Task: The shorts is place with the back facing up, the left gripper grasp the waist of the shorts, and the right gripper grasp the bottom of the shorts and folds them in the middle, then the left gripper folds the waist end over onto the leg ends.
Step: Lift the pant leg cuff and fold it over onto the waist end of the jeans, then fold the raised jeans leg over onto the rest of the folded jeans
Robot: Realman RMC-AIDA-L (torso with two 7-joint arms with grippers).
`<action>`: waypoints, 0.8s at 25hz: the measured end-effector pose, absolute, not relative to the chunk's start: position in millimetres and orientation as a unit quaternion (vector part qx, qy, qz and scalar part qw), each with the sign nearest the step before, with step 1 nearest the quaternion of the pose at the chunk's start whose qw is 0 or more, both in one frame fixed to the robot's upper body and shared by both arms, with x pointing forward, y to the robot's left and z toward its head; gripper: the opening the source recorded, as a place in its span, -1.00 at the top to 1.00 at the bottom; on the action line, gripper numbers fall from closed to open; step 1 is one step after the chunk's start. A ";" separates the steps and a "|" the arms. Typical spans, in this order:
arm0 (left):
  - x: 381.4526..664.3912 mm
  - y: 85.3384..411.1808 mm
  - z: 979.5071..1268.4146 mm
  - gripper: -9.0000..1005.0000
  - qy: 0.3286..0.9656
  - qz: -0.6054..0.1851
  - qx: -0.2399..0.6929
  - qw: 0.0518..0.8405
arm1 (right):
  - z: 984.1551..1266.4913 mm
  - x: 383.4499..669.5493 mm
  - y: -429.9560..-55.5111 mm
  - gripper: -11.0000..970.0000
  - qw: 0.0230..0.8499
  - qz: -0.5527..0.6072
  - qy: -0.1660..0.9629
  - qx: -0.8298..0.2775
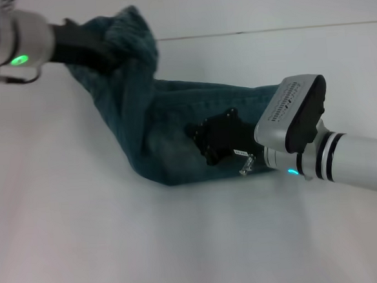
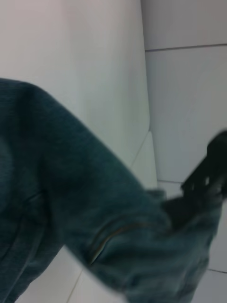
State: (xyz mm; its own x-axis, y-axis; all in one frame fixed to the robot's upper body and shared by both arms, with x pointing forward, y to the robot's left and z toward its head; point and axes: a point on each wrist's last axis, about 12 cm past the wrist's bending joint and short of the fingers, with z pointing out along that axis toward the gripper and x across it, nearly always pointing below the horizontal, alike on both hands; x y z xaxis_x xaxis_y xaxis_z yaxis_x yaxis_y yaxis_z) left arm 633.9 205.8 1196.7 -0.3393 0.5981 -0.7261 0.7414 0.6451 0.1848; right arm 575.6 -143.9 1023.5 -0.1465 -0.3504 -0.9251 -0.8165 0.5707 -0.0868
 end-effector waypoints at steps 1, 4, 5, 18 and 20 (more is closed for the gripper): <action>635.7 195.0 1200.0 0.64 0.812 -0.090 0.420 0.395 | 1024.1 576.3 -143.1 0.98 0.513 0.227 0.722 -0.404; 640.8 166.0 1210.8 0.65 0.811 -0.081 0.439 0.378 | 1025.5 577.9 -141.4 0.98 0.512 0.227 0.719 -0.410; 642.1 157.9 1213.3 0.65 0.811 -0.077 0.443 0.373 | 1025.7 578.0 -141.0 0.98 0.512 0.227 0.718 -0.413; 646.0 101.0 1221.6 0.65 0.810 -0.060 0.478 0.335 | 1029.8 563.3 -195.2 0.98 0.523 0.279 0.703 -0.393; 642.4 93.0 1222.5 0.65 0.806 -0.060 0.485 0.334 | 1031.0 559.2 -211.8 0.98 0.533 0.276 0.704 -0.380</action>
State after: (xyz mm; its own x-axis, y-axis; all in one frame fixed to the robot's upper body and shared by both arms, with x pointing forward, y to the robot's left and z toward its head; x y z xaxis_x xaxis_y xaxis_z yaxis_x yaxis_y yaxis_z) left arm 642.4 93.0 1222.5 -0.3071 0.7415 -0.5965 0.8211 0.5233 0.2277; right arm 559.2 -211.8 1031.0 -0.1444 -0.2406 -0.9598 -0.8290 0.5590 -0.0154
